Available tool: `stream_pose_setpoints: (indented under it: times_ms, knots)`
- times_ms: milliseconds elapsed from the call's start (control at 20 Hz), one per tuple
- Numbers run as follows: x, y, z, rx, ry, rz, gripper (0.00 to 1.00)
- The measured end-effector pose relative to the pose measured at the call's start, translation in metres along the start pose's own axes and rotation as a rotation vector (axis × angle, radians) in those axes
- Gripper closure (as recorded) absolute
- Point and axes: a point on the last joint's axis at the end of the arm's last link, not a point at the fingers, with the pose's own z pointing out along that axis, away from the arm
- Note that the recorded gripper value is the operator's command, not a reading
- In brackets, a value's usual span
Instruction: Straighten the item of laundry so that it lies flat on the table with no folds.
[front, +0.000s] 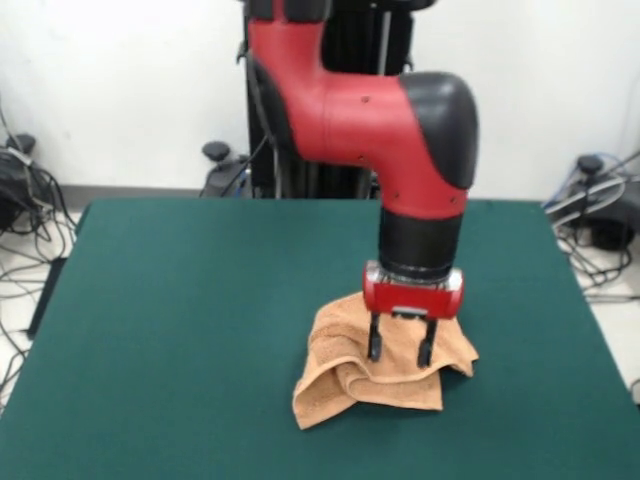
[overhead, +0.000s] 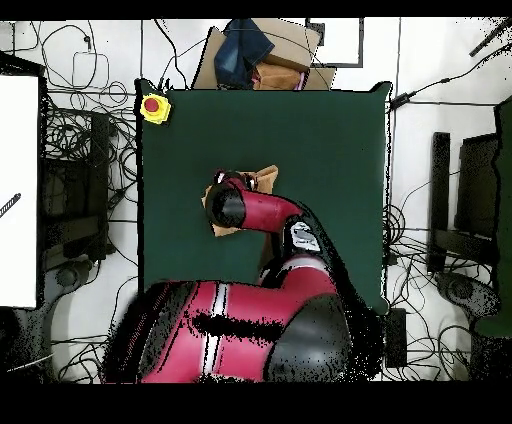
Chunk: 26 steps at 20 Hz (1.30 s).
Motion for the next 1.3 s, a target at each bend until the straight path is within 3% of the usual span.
stream_pose_setpoints:
  times_ms: [200, 300, 650, 750, 800, 900, 1000, 1300]
  knots:
    - [0.037, 0.019, -0.018, 0.182, 0.093, -0.150, 0.00]
    - [0.049, 0.026, -0.023, 0.240, 0.129, -0.189, 0.00]
    - [0.061, 0.019, -0.029, 0.383, 0.176, -0.226, 0.00]
    - [0.057, 0.012, -0.028, 0.415, 0.181, -0.189, 0.00]
    - [0.052, 0.004, -0.025, 0.428, 0.179, -0.126, 0.00]
    - [0.047, -0.002, -0.023, 0.432, 0.172, -0.065, 0.00]
    - [0.036, -0.016, -0.018, 0.432, 0.158, 0.067, 0.00]
    - [0.015, -0.054, -0.016, 0.439, 0.131, 0.300, 0.00]
